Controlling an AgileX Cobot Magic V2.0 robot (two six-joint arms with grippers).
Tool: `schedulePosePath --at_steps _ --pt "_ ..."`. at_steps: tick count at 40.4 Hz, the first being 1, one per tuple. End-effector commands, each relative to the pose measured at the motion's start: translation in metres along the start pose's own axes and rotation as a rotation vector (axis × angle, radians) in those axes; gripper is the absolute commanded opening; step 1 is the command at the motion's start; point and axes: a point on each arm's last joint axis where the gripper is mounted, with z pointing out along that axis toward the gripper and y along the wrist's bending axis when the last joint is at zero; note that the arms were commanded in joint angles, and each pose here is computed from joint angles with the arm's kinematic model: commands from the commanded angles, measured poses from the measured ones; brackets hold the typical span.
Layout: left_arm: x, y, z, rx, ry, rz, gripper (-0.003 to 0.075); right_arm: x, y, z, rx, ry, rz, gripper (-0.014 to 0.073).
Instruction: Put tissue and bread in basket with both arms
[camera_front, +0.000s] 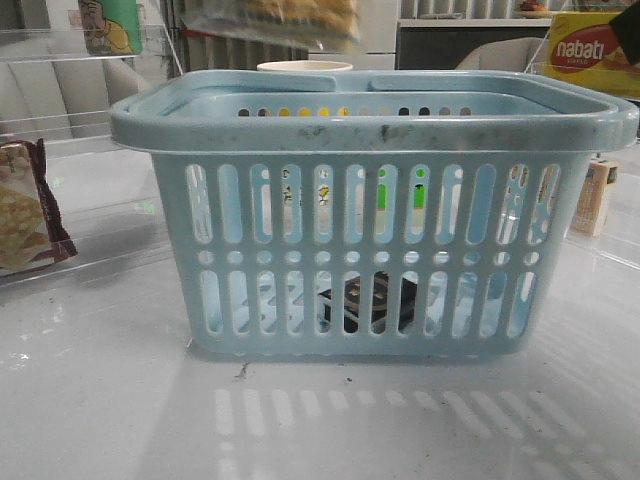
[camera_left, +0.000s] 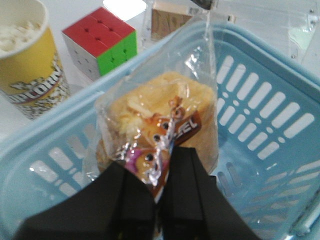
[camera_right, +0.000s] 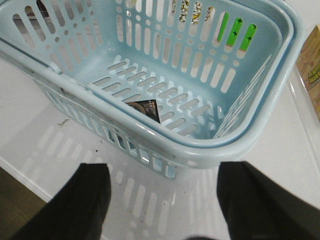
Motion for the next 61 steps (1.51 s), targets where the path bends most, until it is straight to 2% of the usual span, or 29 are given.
schedulePosePath --at_steps 1,3,9,11,13,20,26,45,49,55,61 --pt "-0.011 -0.01 -0.009 -0.022 -0.156 0.002 0.0118 -0.014 -0.001 -0.006 0.011 -0.101 -0.016 0.0549" --pt "-0.007 -0.009 -0.003 -0.03 -0.155 0.002 0.0169 -0.014 -0.001 -0.006 0.011 -0.101 -0.016 0.0549" --pt "-0.003 -0.006 0.005 -0.032 -0.147 -0.023 0.0468 -0.014 -0.001 -0.006 0.011 -0.101 -0.016 0.0549" --pt "-0.002 -0.006 0.005 -0.027 -0.136 -0.023 0.0538 -0.014 -0.001 -0.006 0.011 -0.101 -0.016 0.0549" --pt "-0.003 -0.007 0.001 -0.024 -0.135 -0.021 0.0567 -0.014 -0.001 -0.006 0.011 -0.101 -0.016 0.0549" --pt "-0.01 -0.014 -0.035 -0.017 -0.184 -0.005 0.0559 -0.014 -0.001 -0.006 0.011 -0.101 -0.016 0.0549" --pt "-0.002 -0.026 -0.071 -0.003 -0.217 0.009 0.0559 -0.014 -0.001 -0.006 0.011 -0.101 -0.016 0.0549" --pt "0.109 -0.053 -0.156 0.007 -0.197 0.033 0.0559 -0.014 -0.001 -0.006 0.011 -0.101 -0.016 0.0549" --pt "0.134 -0.054 -0.167 -0.03 -0.163 0.01 0.0559 -0.014 -0.001 -0.006 0.011 -0.101 -0.016 0.0549" --pt "0.161 -0.048 -0.184 -0.145 -0.122 -0.041 0.0559 -0.014 -0.001 -0.006 0.011 -0.102 -0.016 0.0549" --pt "0.174 -0.049 -0.192 -0.16 -0.121 -0.037 0.0559 -0.013 -0.001 -0.006 0.01 -0.09 -0.016 0.0549"
